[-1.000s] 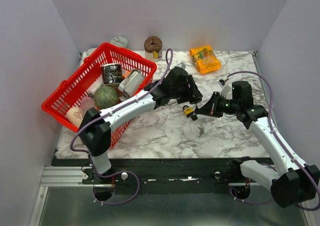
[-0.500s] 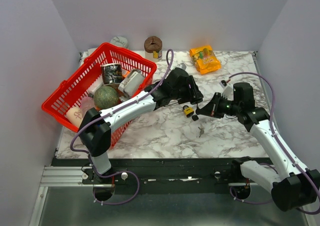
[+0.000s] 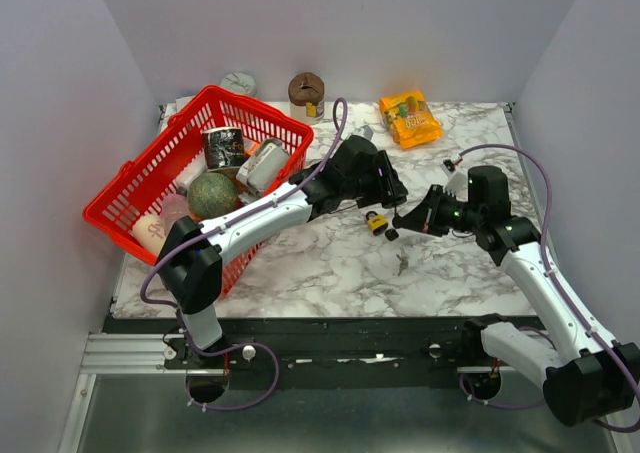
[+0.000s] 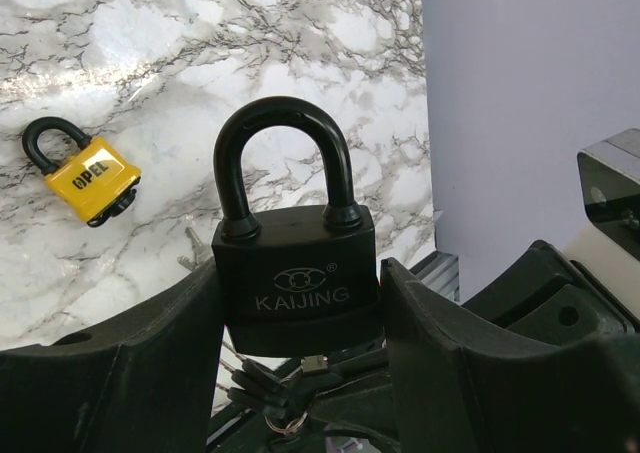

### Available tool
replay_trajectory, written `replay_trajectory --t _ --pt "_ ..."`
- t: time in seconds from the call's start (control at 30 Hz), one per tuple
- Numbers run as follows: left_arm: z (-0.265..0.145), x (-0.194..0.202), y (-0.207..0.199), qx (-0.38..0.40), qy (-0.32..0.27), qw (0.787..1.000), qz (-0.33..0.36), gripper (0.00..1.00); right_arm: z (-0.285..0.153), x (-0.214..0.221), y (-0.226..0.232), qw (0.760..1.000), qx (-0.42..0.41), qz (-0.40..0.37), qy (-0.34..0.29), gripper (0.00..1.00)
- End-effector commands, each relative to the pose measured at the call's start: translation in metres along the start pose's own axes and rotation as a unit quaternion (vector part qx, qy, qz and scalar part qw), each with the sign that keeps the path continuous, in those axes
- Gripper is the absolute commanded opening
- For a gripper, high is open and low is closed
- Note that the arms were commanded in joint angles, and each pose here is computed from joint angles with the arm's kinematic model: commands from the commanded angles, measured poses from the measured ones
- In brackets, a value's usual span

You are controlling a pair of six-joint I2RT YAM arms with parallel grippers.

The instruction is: Unlock with the key

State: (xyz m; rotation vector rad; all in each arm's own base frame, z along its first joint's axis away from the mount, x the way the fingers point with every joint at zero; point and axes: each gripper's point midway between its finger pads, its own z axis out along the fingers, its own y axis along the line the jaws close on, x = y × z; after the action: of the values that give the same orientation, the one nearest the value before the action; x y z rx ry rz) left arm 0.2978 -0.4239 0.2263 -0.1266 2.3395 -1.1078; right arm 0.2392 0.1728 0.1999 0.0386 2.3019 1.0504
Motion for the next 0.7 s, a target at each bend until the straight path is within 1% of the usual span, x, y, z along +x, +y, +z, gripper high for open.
replay_trajectory --t 0.0,0.17,0.4,0.67 --pt "-0.029 -0.008 -0.036 0.055 -0.012 0.998 0.016 0.0 0.001 -0.031 -0.01 0.997 0.032 -0.021 -0.062 0.01" --pt "-0.025 -0.006 -0.035 0.05 -0.008 0.999 0.02 0.0 0.001 -0.044 -0.004 0.996 0.027 -0.027 -0.077 0.01" --pt "-0.024 -0.006 -0.037 0.05 -0.006 0.998 0.026 0.0 0.005 -0.057 -0.003 0.995 0.03 -0.016 -0.091 0.01" --pt "-0.023 -0.008 -0.04 0.052 -0.007 0.998 0.033 0.0 0.007 -0.061 -0.006 0.994 0.039 -0.018 -0.096 0.01"
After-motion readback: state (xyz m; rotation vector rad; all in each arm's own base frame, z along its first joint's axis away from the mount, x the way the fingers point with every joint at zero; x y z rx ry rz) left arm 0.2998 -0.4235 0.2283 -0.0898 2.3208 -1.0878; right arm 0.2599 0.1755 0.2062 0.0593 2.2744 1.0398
